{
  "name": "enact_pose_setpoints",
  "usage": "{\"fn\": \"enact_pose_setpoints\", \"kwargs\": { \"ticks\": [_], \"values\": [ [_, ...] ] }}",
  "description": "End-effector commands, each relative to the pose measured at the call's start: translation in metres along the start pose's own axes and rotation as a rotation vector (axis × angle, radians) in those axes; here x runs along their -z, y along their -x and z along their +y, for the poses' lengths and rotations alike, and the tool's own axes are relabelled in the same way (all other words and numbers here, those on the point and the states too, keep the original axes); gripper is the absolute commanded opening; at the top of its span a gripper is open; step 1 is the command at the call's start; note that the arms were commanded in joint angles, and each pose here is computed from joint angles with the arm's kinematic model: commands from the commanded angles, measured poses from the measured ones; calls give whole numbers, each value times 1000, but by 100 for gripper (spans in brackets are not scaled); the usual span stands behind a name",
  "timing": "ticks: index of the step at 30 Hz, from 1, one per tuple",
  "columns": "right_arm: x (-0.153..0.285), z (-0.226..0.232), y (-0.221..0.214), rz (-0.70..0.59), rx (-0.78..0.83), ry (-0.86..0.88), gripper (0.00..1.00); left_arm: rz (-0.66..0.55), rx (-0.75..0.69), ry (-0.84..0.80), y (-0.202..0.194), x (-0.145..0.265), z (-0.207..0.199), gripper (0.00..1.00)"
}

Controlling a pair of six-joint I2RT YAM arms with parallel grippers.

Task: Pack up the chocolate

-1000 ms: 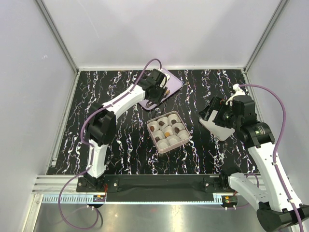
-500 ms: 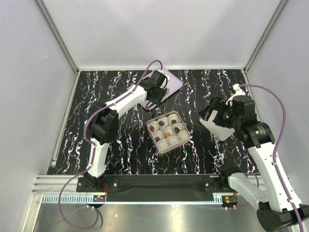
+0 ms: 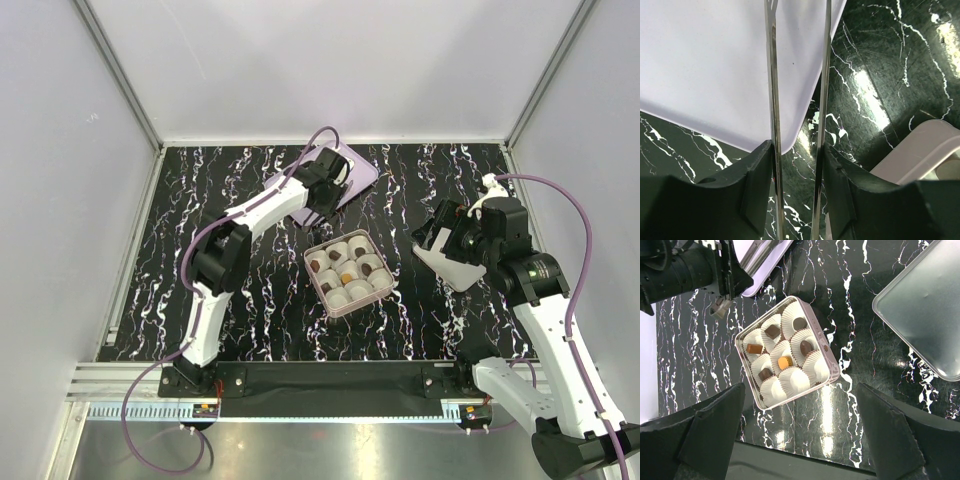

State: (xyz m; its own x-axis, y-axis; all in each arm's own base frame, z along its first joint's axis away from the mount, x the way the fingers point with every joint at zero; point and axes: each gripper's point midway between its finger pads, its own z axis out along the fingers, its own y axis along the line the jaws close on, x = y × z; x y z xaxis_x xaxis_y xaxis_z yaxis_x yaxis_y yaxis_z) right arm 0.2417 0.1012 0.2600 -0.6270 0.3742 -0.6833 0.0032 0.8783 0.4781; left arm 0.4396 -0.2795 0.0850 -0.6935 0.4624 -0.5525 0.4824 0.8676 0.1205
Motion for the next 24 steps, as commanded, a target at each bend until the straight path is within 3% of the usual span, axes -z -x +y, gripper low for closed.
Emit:
{"fn": "enact_pose_setpoints", "kwargs": {
  "ticks": [1,24],
  "values": [
    [4,4,11,-43,14,9,100,-75,3,7,27,6,1,45],
    [6,5,10,-44,9,16,100,-64,-17,42,27,22,6,39]
  ]
}}
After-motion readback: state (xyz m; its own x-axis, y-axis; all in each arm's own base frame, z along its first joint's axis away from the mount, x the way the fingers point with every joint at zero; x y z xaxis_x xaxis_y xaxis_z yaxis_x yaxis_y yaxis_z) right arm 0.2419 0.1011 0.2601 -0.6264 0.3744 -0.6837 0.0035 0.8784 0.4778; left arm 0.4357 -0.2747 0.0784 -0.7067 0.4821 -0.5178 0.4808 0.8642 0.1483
